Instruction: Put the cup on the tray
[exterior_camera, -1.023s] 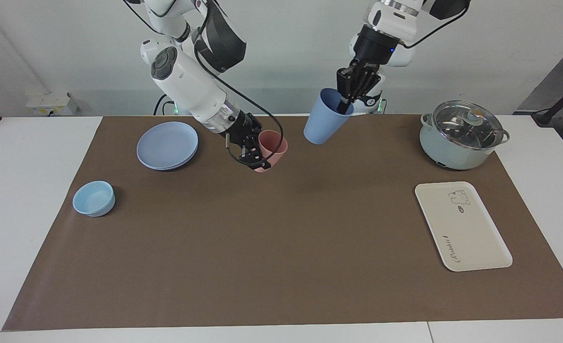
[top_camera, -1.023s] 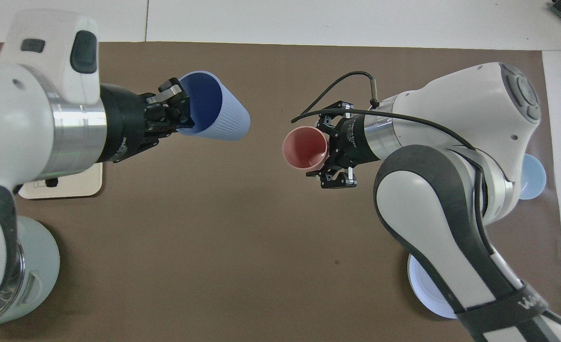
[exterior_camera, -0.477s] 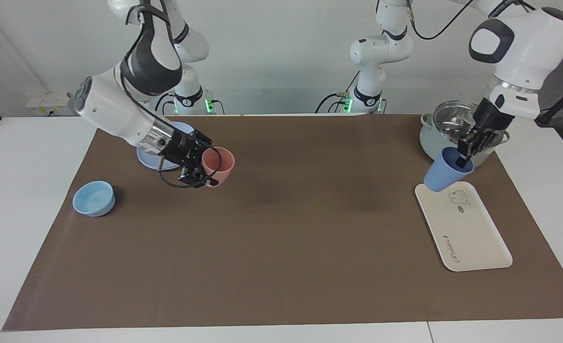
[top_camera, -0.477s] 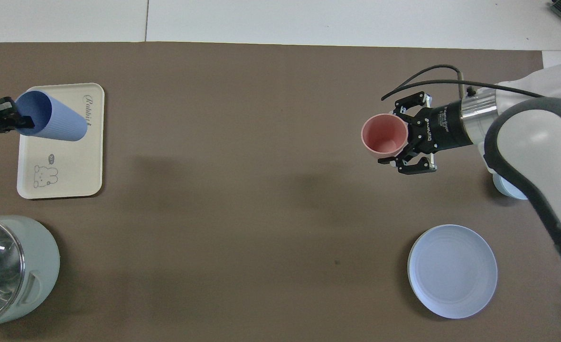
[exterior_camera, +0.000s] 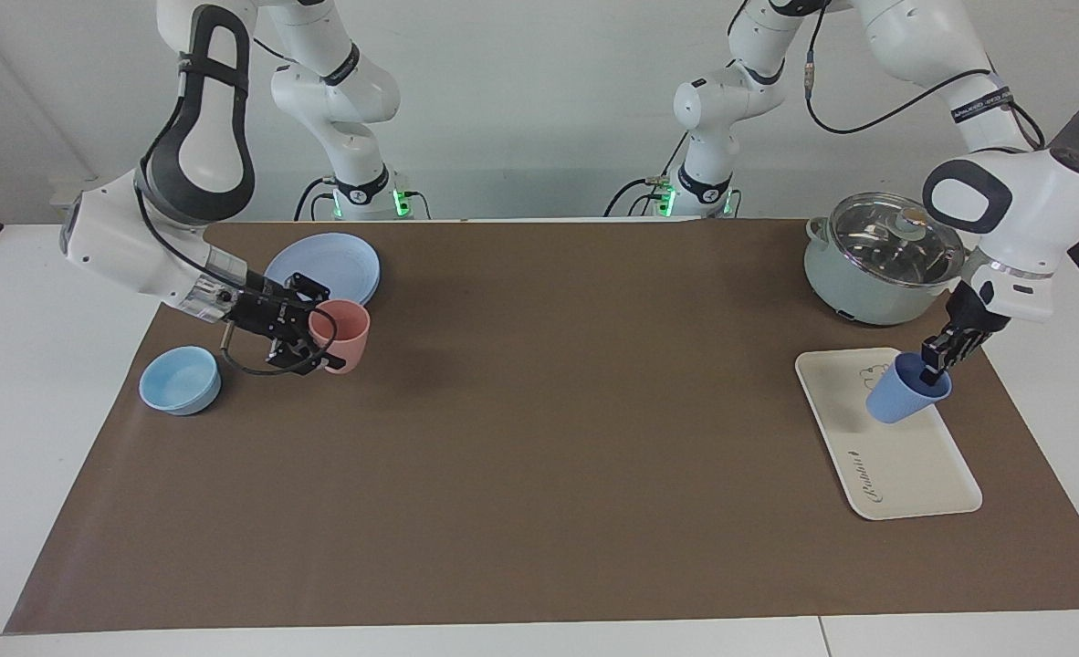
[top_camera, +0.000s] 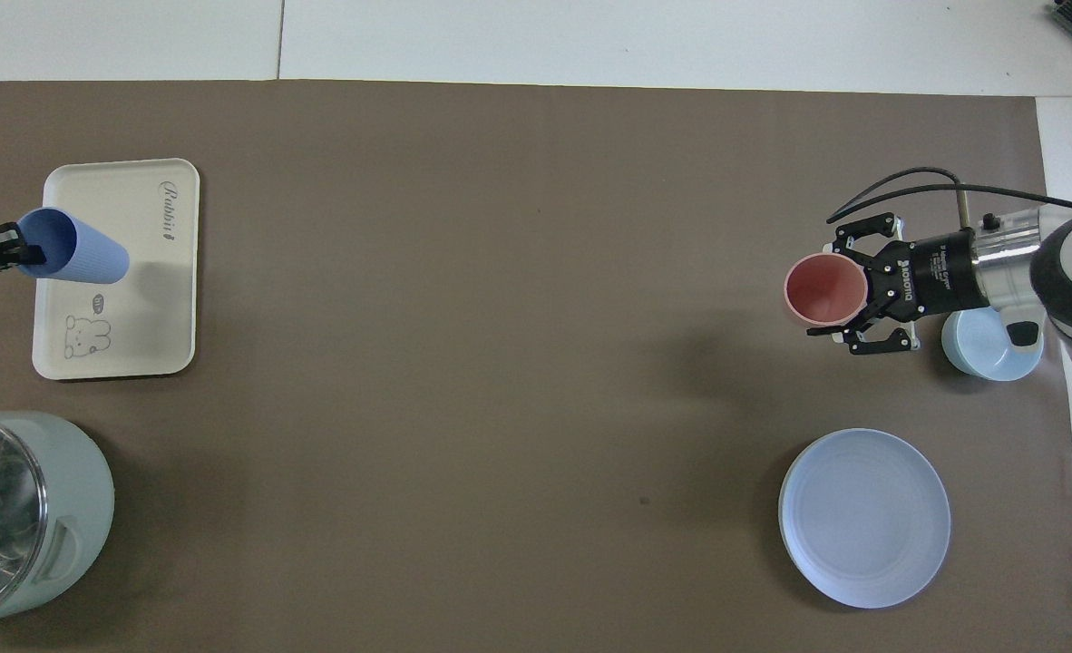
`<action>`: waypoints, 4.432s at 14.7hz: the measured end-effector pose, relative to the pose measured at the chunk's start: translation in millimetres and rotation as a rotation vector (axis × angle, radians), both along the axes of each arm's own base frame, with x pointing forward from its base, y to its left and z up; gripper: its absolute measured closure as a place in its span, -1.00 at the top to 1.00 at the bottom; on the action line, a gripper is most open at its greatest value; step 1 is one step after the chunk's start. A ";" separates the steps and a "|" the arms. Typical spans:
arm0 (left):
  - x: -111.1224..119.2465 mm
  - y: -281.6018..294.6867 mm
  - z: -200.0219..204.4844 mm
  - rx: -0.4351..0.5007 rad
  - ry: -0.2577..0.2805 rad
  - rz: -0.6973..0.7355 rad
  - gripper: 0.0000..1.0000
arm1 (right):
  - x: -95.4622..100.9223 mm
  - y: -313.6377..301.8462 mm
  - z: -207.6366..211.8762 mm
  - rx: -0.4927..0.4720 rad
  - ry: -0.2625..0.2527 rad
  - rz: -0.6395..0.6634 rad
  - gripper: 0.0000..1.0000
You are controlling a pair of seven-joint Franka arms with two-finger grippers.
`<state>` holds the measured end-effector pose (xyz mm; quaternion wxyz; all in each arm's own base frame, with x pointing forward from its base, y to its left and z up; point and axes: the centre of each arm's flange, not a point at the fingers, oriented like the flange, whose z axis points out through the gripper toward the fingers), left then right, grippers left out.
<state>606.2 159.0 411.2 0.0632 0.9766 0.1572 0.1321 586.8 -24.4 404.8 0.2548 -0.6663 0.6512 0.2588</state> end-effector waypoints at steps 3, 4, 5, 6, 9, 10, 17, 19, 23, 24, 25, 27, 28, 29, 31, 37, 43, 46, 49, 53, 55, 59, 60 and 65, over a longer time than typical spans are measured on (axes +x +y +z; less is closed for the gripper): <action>5.0 1.5 -26.3 0.006 0.000 -0.008 -0.89 | 8.2 -15.0 -43.2 0.039 -0.009 -0.035 0.59; 6.3 0.6 -30.2 0.008 -0.001 -0.017 -0.78 | 10.6 -16.9 -57.6 0.056 -0.006 -0.046 0.59; 6.9 -0.2 -31.3 0.010 -0.002 -0.024 -0.59 | 11.9 -20.9 -72.2 0.069 -0.010 -0.046 0.59; 7.5 -1.6 -30.3 0.011 -0.004 -0.031 -0.39 | 12.0 -27.1 -88.6 0.086 -0.019 -0.039 0.59; 9.3 -10.2 -8.4 0.005 0.001 -0.061 0.29 | 9.6 -44.3 -129.4 0.129 -0.034 -0.030 0.59; 8.1 -13.9 10.3 0.002 0.019 -0.085 0.49 | 9.2 -45.2 -133.5 0.133 -0.036 -0.026 0.59; -17.7 -122.5 154.5 0.183 0.152 -0.376 1.00 | 10.6 -50.6 -129.6 0.128 -0.048 -0.035 0.59; -29.6 -156.8 161.1 0.183 0.191 -0.436 1.00 | 15.9 -55.9 -126.4 0.099 -0.077 -0.057 0.59; -54.4 -212.8 136.8 0.183 0.272 -0.533 1.00 | 30.4 -51.3 -122.4 0.087 -0.146 -0.159 0.59; -59.0 -219.5 132.0 0.184 0.281 -0.542 1.00 | 31.9 -49.0 -123.2 0.083 -0.152 -0.169 0.59; -62.2 -223.7 130.3 0.179 0.285 -0.543 1.00 | 32.7 -49.2 -124.8 0.074 -0.156 -0.179 0.59; -64.4 -225.2 131.5 0.171 0.283 -0.533 1.00 | 33.3 -53.8 -129.0 0.054 -0.159 -0.212 0.59; -64.7 -224.7 132.4 0.171 0.281 -0.531 1.00 | 34.1 -55.7 -128.6 0.048 -0.165 -0.225 0.60; -65.0 -223.7 133.5 0.171 0.280 -0.529 1.00 | 34.8 -58.3 -128.7 0.035 -0.173 -0.237 0.71; -66.0 -219.5 140.0 0.173 0.268 -0.520 1.00 | 35.3 -62.4 -129.0 0.018 -0.183 -0.253 0.89; -82.9 -203.1 210.5 0.178 0.235 -0.485 1.00 | 35.2 -90.3 -119.6 -0.153 -0.301 -0.113 0.97; -82.7 -199.9 225.2 0.174 0.246 -0.480 1.00 | 30.3 -106.6 -58.7 -0.478 -0.485 0.442 0.99; -80.9 -195.7 221.6 0.171 0.255 -0.475 1.00 | 18.1 -97.0 -30.1 -0.504 -0.483 0.674 0.99; -81.4 -196.2 220.2 0.169 0.260 -0.478 1.00 | 6.1 -81.6 -4.9 -0.508 -0.461 0.832 0.99; -81.6 -187.6 219.6 0.158 0.265 -0.469 1.00 | -0.6 -37.2 32.8 -0.487 -0.547 1.040 0.99; -81.7 -183.2 218.1 0.159 0.271 -0.470 1.00 | -8.0 -1.3 63.5 -0.493 -0.579 1.137 1.00; -82.6 -191.6 217.5 0.164 0.275 -0.485 1.00 | -23.2 55.6 115.4 -0.577 -0.602 1.317 1.00; -82.7 -191.2 217.5 0.164 0.275 -0.485 1.00 | -23.8 60.4 130.3 -0.598 -0.602 1.341 1.00; -82.8 -192.7 217.2 0.164 0.276 -0.487 1.00 | -26.4 55.9 206.2 -0.671 -0.587 1.374 1.00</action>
